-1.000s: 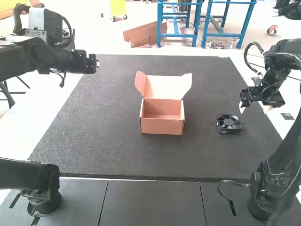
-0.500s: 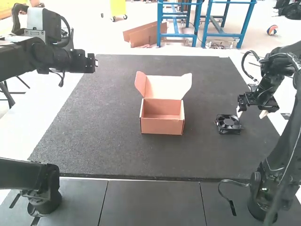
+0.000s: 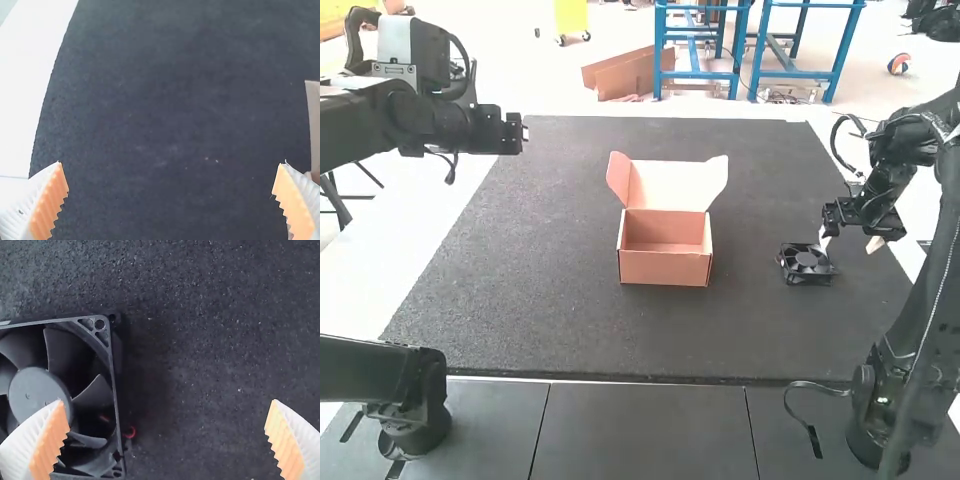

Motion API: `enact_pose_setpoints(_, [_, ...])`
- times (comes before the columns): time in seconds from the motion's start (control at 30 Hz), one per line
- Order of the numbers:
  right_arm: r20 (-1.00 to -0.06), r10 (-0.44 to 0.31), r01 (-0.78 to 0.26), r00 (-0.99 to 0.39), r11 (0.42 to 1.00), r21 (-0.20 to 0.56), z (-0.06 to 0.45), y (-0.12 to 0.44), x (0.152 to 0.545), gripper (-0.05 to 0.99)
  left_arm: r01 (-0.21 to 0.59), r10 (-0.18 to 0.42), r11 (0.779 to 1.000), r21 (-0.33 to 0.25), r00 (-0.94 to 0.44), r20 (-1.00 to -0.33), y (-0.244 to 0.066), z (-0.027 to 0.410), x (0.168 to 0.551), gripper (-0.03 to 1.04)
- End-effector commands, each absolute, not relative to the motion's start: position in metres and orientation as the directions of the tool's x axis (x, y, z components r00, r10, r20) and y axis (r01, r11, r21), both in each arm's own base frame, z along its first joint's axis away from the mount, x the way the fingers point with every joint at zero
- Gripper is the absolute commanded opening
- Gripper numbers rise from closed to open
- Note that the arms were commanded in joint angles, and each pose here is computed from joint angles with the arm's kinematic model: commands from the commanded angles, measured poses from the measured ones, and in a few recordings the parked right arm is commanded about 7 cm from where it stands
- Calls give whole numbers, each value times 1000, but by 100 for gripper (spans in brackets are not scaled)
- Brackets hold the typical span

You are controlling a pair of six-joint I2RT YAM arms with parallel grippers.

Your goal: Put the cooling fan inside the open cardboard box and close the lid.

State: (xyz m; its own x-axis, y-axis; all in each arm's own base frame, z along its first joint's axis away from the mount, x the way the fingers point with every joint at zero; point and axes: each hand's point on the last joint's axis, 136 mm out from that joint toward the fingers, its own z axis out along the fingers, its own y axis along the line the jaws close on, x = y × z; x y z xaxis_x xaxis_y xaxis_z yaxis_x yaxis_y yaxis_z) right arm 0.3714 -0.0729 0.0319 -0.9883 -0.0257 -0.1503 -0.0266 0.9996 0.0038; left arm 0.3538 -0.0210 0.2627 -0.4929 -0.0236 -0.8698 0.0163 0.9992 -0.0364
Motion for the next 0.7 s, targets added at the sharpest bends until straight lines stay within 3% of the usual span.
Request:
enact_pose_setpoints(0.0, [-147,-12,-9,-989,1000,-22,33,-78,374,90,4,-22,1000,-26,-464,-885,-16,276,359,97])
enact_pose_setpoints(0.67, [-57,-11,-8,-998,999,-49,10,-81,354,90,3,-20,1000,-24,-474,-880,-15,273,358,97])
